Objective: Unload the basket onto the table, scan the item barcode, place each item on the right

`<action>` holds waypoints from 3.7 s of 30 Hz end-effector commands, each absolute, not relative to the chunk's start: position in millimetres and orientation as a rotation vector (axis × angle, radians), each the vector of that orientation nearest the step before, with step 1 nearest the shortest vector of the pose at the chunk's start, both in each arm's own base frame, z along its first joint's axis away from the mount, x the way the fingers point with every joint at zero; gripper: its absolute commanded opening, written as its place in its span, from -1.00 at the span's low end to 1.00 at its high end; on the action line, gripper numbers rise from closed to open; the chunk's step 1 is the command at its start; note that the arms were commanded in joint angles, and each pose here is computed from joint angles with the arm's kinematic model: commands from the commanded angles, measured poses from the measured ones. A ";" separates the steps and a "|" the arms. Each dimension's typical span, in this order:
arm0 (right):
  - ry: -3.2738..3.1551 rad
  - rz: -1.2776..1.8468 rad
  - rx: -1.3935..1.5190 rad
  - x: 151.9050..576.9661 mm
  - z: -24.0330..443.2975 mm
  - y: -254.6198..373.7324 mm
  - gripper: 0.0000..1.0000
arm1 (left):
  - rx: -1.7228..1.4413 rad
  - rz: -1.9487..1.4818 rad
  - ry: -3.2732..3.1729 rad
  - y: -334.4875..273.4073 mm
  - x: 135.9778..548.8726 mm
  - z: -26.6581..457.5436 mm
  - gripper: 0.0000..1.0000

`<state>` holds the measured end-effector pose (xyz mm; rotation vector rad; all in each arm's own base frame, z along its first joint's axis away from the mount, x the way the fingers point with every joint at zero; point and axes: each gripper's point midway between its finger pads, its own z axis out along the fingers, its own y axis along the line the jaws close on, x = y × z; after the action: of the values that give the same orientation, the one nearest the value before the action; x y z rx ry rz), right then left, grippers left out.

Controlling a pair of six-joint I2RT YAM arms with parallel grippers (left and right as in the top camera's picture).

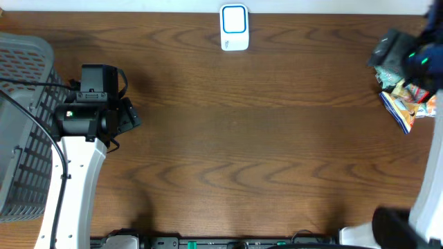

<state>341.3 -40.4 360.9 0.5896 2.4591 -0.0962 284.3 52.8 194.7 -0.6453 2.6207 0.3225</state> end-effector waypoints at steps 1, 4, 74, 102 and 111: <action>2.467 -0.148 0.411 322.4 361.3 -12.3 0.96 | -0.646 0.353 2.616 57.2 283.5 196.1 0.95; 2.481 -0.123 0.261 302.7 347.2 13.6 0.99 | -0.646 0.353 2.616 57.2 283.5 196.1 0.95; 1.858 0.072 -0.041 198.8 211.2 14.5 0.99 | -0.646 0.352 2.615 57.2 283.5 196.2 0.96; 1.611 0.113 -0.010 244.4 171.6 18.6 0.99 | -0.646 0.353 2.616 57.2 283.5 196.1 0.95; 1.549 0.107 -0.002 246.3 180.4 16.1 0.99 | -0.646 0.353 2.616 57.2 283.5 196.1 0.96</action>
<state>246.2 18.7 179.3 -0.0205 1.5611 0.1026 284.3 52.8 194.6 -0.6453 2.6210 0.3226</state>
